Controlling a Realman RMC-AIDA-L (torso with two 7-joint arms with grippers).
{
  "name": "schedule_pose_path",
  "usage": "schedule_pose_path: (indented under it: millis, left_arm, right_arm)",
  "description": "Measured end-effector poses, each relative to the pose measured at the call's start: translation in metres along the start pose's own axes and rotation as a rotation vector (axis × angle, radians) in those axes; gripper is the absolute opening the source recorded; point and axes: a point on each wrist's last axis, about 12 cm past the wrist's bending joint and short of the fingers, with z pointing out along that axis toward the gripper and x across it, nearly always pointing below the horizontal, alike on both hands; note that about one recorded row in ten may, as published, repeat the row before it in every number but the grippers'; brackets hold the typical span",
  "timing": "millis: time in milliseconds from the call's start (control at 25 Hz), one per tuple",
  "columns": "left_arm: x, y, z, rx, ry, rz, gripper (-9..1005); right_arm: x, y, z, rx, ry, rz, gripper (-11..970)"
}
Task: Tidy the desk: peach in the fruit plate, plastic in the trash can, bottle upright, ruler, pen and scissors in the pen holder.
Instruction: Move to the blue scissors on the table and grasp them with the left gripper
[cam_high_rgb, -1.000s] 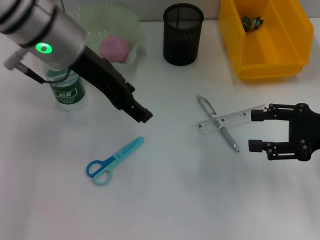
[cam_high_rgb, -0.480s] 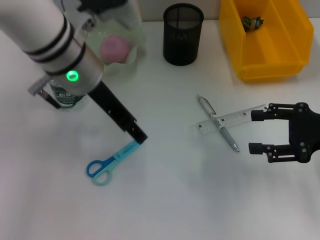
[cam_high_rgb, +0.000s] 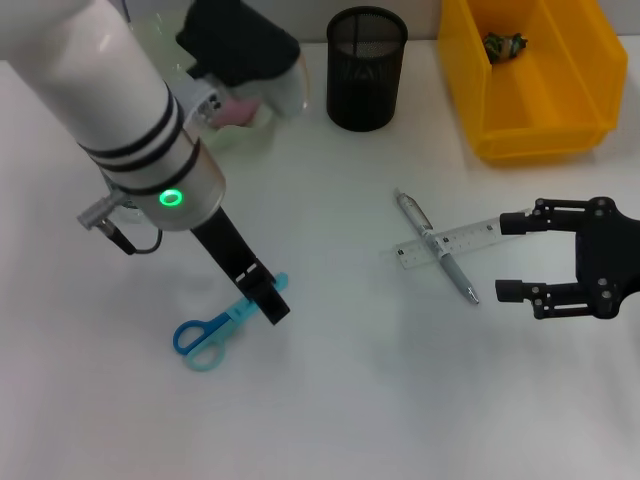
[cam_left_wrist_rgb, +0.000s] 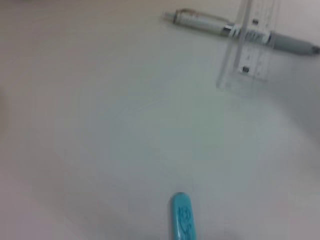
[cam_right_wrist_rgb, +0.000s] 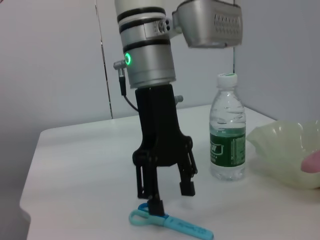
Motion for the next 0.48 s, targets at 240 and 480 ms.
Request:
schedule_pose_path:
  millis: [240,480]
  left_arm:
    - [-0.001,-0.001,0.007,-0.012,0.019,0.003,812]
    - [0.004,0.002,0.019,-0.039,0.062,0.015,787]
  right_arm:
    - [0.0,-0.001,0.0,0.003,0.002,-0.001,758]
    - [0.0,-0.001,0.001,0.005,0.002,0.004,758]
